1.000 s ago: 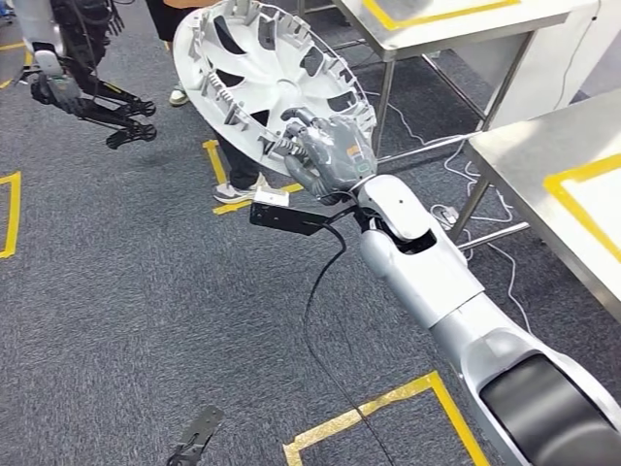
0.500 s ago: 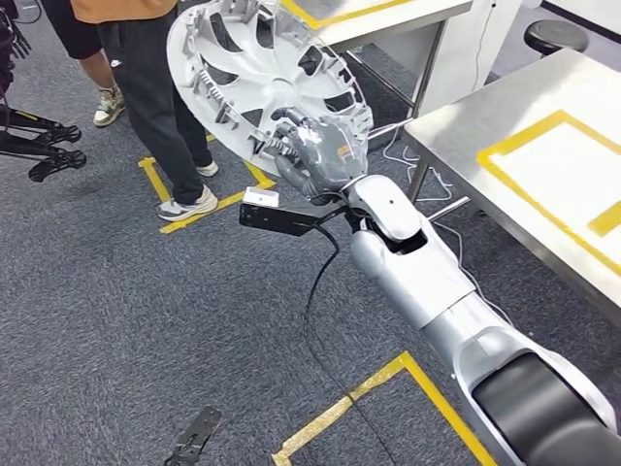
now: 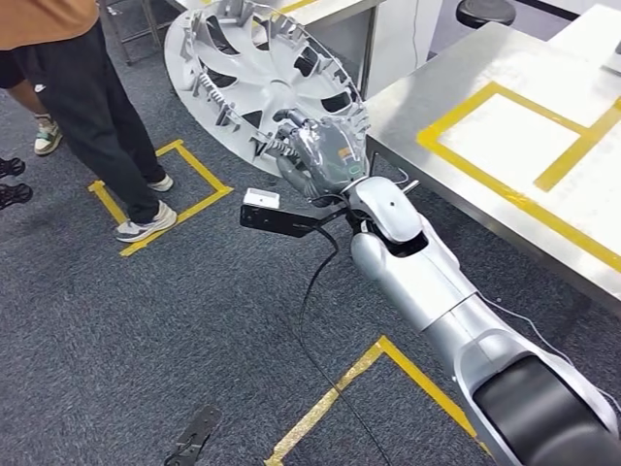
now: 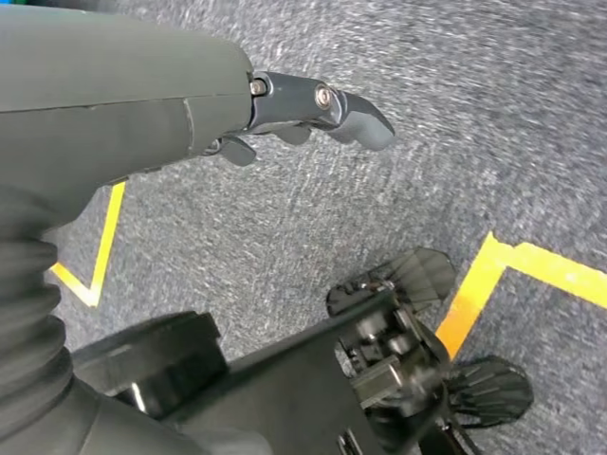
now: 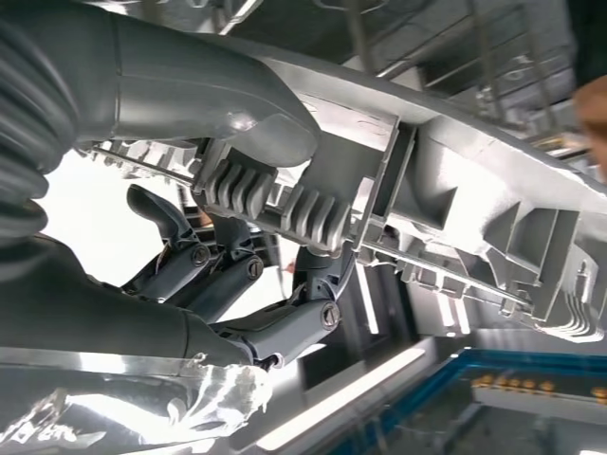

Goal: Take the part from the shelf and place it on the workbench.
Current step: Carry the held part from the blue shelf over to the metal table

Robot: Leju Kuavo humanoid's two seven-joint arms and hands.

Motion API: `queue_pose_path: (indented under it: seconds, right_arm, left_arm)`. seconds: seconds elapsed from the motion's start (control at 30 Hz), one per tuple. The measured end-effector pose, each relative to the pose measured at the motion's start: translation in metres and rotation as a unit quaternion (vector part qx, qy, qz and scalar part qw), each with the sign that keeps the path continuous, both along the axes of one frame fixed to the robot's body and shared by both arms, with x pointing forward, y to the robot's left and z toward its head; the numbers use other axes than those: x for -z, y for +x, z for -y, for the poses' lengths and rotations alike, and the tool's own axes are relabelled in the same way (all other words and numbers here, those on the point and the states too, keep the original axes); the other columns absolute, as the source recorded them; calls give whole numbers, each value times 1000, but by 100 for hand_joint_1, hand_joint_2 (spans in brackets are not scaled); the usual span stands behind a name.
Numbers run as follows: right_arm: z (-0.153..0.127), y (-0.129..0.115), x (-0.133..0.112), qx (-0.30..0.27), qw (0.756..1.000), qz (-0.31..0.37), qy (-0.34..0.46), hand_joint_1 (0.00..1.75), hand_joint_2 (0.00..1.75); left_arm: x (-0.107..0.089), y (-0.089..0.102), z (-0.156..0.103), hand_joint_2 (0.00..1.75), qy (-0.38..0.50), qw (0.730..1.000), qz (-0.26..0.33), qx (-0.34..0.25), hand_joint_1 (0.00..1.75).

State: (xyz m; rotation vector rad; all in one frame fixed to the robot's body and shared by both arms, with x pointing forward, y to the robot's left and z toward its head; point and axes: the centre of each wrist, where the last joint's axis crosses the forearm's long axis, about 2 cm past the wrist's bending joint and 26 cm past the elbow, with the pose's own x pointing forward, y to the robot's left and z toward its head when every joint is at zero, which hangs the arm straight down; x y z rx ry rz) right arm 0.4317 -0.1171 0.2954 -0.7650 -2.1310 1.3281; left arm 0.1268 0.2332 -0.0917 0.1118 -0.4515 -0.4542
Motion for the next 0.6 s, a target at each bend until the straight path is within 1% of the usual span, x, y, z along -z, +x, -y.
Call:
queue_pose_path:
  seconds: [0.6]
  right_arm:
    - [-5,-1,-2,-4,1000,0,2,175,175]
  left_arm:
    - [-1,2,0,175,1,1000,0,0,0]
